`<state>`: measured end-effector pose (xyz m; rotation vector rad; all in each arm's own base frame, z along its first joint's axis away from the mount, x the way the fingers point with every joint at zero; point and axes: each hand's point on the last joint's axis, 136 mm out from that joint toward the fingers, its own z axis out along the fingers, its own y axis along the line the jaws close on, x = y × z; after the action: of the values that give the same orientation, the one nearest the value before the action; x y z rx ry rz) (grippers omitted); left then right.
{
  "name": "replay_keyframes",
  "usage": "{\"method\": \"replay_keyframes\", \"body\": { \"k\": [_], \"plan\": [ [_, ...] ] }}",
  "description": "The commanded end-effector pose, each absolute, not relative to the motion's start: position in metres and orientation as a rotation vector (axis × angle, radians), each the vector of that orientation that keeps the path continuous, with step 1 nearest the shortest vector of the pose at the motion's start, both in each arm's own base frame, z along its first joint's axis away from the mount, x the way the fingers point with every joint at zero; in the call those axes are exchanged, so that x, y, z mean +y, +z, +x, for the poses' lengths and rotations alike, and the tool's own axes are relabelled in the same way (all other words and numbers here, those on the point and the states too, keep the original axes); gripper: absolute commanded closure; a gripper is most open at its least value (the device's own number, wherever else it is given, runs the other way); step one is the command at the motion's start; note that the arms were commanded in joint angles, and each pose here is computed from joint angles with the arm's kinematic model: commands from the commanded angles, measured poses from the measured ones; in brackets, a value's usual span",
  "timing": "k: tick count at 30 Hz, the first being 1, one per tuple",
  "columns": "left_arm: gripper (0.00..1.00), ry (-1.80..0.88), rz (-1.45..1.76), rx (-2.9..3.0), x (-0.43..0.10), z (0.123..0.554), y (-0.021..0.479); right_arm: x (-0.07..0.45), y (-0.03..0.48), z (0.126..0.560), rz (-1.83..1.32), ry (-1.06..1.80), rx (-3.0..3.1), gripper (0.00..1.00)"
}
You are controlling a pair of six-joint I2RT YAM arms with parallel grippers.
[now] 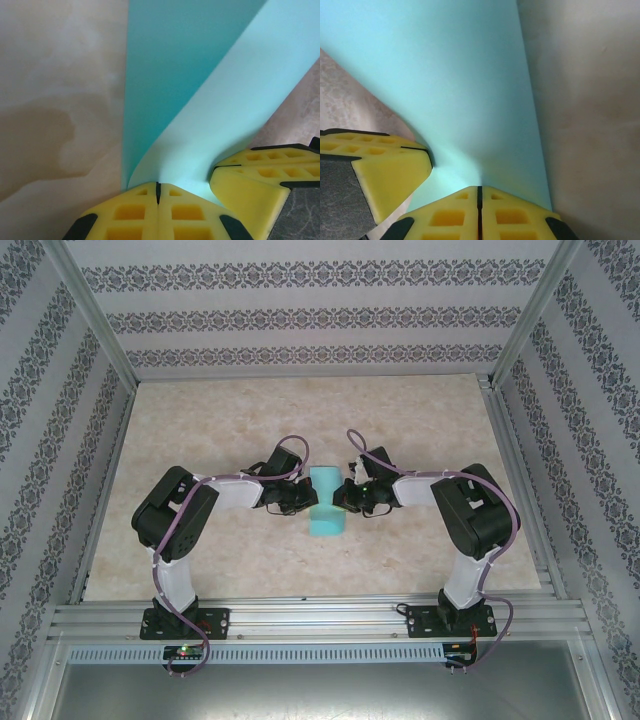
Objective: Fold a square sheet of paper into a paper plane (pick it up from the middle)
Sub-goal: Fold the square sheet of paper in half at the center of the table.
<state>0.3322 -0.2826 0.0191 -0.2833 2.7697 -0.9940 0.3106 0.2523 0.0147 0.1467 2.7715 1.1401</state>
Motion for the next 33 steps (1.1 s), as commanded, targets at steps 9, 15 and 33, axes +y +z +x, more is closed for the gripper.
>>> {"method": "replay_keyframes", "body": {
  "k": [9, 15, 33],
  "plan": [
    [1.0, -0.843, -0.296, 2.901, -0.268, 0.31, -0.018, 0.252, 0.054, 0.296, 0.04, 1.235, 2.694, 0.9],
    [1.0, -0.845, -0.293, 2.901, -0.268, 0.31, -0.018, 0.252, 0.031, 0.287, 0.081, 1.265, 2.741, 0.9],
    [1.0, -0.835, -0.287, 2.905, -0.267, 0.31, -0.017, 0.252, 0.045, 0.267, 0.003, 1.227, 2.748, 0.91]
  ]
}}
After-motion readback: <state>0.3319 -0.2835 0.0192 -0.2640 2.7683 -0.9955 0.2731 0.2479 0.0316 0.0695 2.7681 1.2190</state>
